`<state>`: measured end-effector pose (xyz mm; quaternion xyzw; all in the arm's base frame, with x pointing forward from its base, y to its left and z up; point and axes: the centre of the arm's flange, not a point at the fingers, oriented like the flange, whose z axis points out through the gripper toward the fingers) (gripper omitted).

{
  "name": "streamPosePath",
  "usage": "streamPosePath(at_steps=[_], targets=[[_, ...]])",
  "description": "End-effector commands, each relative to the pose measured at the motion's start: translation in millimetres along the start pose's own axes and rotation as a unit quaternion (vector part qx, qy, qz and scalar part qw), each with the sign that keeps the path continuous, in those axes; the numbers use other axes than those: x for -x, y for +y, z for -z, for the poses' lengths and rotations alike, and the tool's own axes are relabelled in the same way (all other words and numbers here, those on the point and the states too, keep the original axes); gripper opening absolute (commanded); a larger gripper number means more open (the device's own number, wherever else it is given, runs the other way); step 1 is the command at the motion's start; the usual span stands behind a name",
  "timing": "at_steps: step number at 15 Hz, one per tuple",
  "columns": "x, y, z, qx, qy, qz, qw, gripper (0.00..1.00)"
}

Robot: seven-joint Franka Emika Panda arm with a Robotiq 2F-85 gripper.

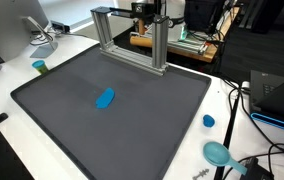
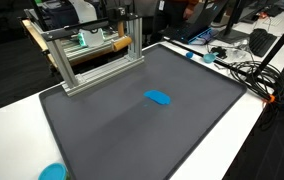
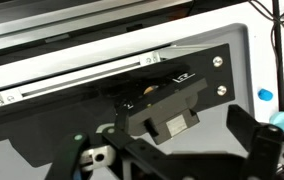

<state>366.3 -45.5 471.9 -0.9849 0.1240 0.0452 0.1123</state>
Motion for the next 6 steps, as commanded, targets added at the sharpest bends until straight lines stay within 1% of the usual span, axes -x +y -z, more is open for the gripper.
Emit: streamPosePath(at_steps=[1,2,4,5,6], targets=[[12.7,10.3,16.8,-0.015,0.037,0.001,0.9992,1.00],[11.5,12.5,26.3,-0.016,0.049,0.003,0.9987,1.00],[7.7,17.1,47.0,-0.027,0.087,0.016,0.9957,1.00],[4.3,9.5,29.2,-0.013,0.053,0.005,0.9985,1.00],[4.7,11.0,34.0,-0.015,0.060,0.005,0.9981,1.00]])
